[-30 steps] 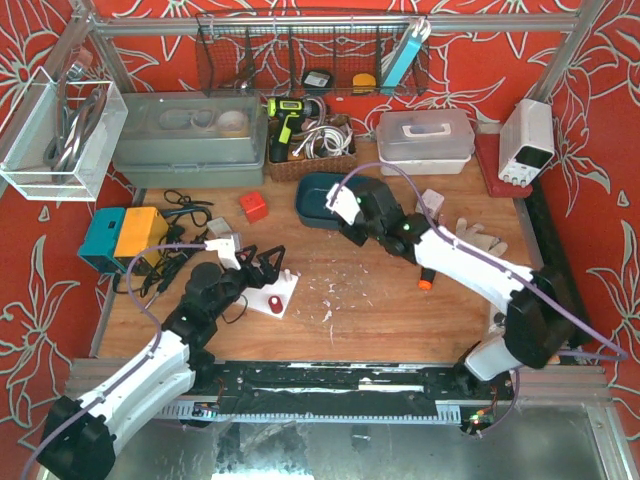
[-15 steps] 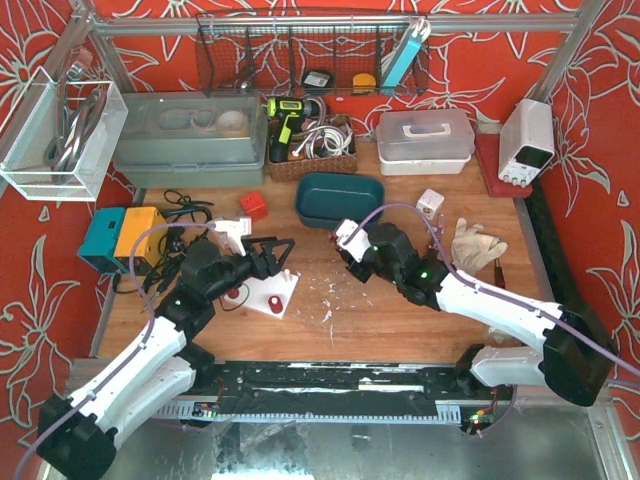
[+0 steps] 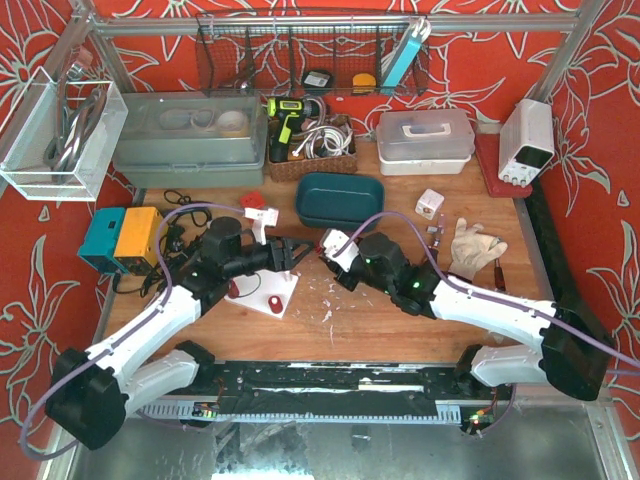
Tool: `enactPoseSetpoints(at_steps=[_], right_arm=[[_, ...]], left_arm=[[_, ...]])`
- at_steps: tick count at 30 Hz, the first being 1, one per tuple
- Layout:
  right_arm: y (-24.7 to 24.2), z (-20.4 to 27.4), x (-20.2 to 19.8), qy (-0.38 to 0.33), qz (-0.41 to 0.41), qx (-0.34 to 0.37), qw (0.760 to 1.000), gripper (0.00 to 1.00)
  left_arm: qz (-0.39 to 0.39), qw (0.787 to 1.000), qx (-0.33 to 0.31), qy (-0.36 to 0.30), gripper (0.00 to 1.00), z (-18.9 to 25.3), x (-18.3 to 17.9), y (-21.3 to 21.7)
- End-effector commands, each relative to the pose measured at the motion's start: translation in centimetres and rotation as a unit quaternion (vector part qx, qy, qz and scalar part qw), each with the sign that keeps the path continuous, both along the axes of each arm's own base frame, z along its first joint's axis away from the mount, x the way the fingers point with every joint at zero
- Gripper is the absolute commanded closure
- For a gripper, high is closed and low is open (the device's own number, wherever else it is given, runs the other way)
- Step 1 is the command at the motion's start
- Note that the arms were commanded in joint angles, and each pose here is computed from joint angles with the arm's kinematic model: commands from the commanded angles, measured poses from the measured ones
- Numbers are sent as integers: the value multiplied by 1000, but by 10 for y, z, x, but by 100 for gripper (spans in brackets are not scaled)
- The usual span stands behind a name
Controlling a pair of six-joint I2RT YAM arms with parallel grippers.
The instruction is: Install the large spring
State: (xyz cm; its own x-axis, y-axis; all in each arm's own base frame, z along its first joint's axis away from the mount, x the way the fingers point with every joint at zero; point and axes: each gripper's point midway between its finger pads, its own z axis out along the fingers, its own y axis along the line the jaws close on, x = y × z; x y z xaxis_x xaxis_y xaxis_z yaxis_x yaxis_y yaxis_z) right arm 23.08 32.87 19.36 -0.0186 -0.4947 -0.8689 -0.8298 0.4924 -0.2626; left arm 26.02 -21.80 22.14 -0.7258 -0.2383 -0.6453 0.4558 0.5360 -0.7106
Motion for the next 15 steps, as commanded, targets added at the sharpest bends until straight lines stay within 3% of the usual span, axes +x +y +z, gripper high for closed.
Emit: enactPoseSetpoints(at_steps=[1, 15], right_arm=[[11, 5, -5, -15, 13, 10, 1000, 99], [19, -4, -8, -18, 19, -13, 1000, 99]], left_arm=[[-46, 999, -10, 12, 32, 0, -6, -16], [-72, 997, -2, 43, 44, -16, -3, -34]])
